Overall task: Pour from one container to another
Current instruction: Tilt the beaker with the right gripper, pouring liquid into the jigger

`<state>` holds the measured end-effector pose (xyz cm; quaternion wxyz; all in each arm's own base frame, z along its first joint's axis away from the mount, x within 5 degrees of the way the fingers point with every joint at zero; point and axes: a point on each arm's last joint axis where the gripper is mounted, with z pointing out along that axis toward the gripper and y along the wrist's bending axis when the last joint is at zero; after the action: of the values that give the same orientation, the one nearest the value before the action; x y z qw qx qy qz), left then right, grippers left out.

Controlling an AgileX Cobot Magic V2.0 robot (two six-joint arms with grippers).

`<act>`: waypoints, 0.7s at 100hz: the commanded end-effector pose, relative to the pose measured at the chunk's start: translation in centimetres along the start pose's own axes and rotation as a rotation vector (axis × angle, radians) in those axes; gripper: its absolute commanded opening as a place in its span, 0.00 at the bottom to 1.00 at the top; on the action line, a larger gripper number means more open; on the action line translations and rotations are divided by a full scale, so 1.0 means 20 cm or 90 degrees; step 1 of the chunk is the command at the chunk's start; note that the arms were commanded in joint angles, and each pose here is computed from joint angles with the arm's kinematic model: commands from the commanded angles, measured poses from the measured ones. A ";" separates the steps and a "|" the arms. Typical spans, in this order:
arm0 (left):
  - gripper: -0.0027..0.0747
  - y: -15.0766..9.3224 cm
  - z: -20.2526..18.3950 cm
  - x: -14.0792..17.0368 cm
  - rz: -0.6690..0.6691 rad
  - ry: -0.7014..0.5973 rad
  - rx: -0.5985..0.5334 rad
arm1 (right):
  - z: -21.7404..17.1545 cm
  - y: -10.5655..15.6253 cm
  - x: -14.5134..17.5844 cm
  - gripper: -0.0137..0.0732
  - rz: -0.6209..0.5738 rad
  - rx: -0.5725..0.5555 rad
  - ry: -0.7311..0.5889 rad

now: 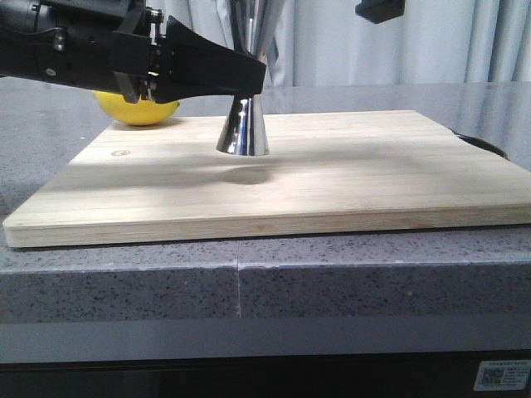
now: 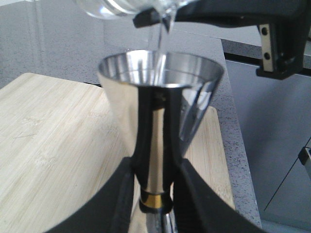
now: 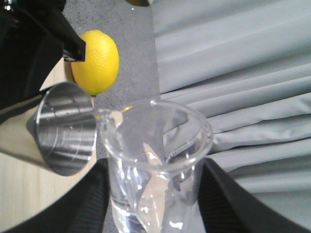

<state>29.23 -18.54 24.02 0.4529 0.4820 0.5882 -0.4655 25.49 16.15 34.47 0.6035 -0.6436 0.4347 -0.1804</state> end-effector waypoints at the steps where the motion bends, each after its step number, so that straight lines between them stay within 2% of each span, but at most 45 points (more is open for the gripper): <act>1: 0.21 -0.06 -0.01 -0.16 0.029 -0.090 0.045 | -0.06 -0.11 -0.05 0.42 -0.010 0.048 -0.020; 70: 0.21 -0.06 -0.01 -0.16 0.029 -0.090 0.045 | -0.06 -0.10 -0.03 0.42 -0.046 0.042 -0.004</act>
<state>29.23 -18.54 24.02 0.4529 0.4820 0.5882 -0.4655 25.55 16.04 34.36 0.5922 -0.6560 0.4233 -0.1995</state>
